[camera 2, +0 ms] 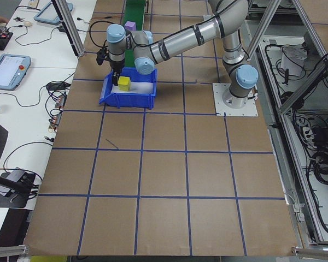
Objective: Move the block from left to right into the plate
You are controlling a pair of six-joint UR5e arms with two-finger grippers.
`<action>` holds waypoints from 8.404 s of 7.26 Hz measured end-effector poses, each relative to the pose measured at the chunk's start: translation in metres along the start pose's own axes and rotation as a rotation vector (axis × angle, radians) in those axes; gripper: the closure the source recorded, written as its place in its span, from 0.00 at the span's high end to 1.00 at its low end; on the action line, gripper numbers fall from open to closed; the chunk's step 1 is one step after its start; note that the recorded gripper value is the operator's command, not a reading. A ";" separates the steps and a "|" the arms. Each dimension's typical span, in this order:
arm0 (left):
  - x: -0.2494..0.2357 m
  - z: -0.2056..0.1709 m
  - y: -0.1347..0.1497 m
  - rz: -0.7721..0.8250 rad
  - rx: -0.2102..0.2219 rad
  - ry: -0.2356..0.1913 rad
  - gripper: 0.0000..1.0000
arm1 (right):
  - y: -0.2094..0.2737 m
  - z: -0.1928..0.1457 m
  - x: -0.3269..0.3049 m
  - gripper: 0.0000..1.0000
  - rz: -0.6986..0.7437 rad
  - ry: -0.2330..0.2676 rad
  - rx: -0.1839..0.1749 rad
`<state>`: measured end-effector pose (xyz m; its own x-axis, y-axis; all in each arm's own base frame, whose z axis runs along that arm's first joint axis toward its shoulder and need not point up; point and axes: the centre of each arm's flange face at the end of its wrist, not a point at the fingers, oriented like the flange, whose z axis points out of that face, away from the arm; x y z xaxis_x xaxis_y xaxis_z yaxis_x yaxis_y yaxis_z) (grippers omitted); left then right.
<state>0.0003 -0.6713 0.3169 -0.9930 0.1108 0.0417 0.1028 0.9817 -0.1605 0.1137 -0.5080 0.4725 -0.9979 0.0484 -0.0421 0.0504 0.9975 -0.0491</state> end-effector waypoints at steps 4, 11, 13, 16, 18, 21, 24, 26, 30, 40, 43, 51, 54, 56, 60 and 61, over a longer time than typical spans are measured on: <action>0.000 0.002 0.001 0.000 -0.003 0.001 1.00 | -0.017 0.035 -0.001 1.00 -0.007 0.004 -0.032; 0.010 0.048 0.018 -0.020 -0.048 0.089 0.98 | -0.091 0.057 0.004 1.00 0.197 0.000 0.074; 0.013 0.054 0.019 -0.026 -0.049 0.125 0.98 | -0.140 0.062 0.007 1.00 0.186 -0.019 0.088; 0.013 0.064 0.022 -0.031 -0.054 0.139 0.84 | -0.167 0.071 0.057 1.00 0.214 -0.025 0.085; 0.013 0.073 0.022 -0.034 -0.061 0.141 0.84 | -0.171 0.082 0.107 1.00 0.248 -0.090 0.067; 0.012 0.076 0.022 -0.037 -0.066 0.139 0.86 | -0.177 0.145 0.174 1.00 0.236 -0.224 0.000; 0.010 0.065 0.014 -0.066 -0.045 0.130 0.87 | -0.177 0.193 0.179 1.00 0.246 -0.283 -0.029; 0.012 0.070 0.018 -0.100 -0.055 0.143 0.87 | -0.177 0.202 0.176 0.99 0.246 -0.318 -0.022; 0.016 0.082 0.022 -0.100 -0.069 0.188 0.26 | -0.168 0.210 0.185 0.28 0.242 -0.219 -0.046; 0.038 -0.063 0.023 -0.078 0.040 0.159 0.25 | 0.005 0.194 0.531 0.30 0.002 -0.071 -0.170; 0.162 -0.051 0.013 0.017 0.017 0.193 0.25 | 0.018 0.210 0.557 0.40 -0.003 -0.032 -0.165; 0.198 0.005 0.016 0.031 -0.012 0.164 1.00 | 0.013 0.150 0.560 1.00 -0.046 0.030 -0.025; 0.165 -0.085 0.049 -0.008 -0.051 0.025 1.00 | -0.018 0.088 0.483 1.00 -0.155 0.007 -0.019; 0.128 -0.148 0.087 -0.082 -0.076 0.004 1.00 | -0.023 0.039 0.412 1.00 -0.207 0.009 -0.022; 0.119 -0.208 0.133 -0.110 -0.102 -0.044 1.00 | -0.021 -0.007 0.303 1.00 -0.160 0.026 -0.053; 0.117 -0.210 0.135 -0.112 -0.106 -0.050 1.00 | -0.026 -0.011 0.274 1.00 -0.133 0.045 -0.057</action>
<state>-0.0899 -0.4930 0.5077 -1.0000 -0.0056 0.0039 -0.0058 0.9986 -0.0526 -0.1611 -0.5203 0.4729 -0.9965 -0.0838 0.0062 -0.0838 0.9965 0.0055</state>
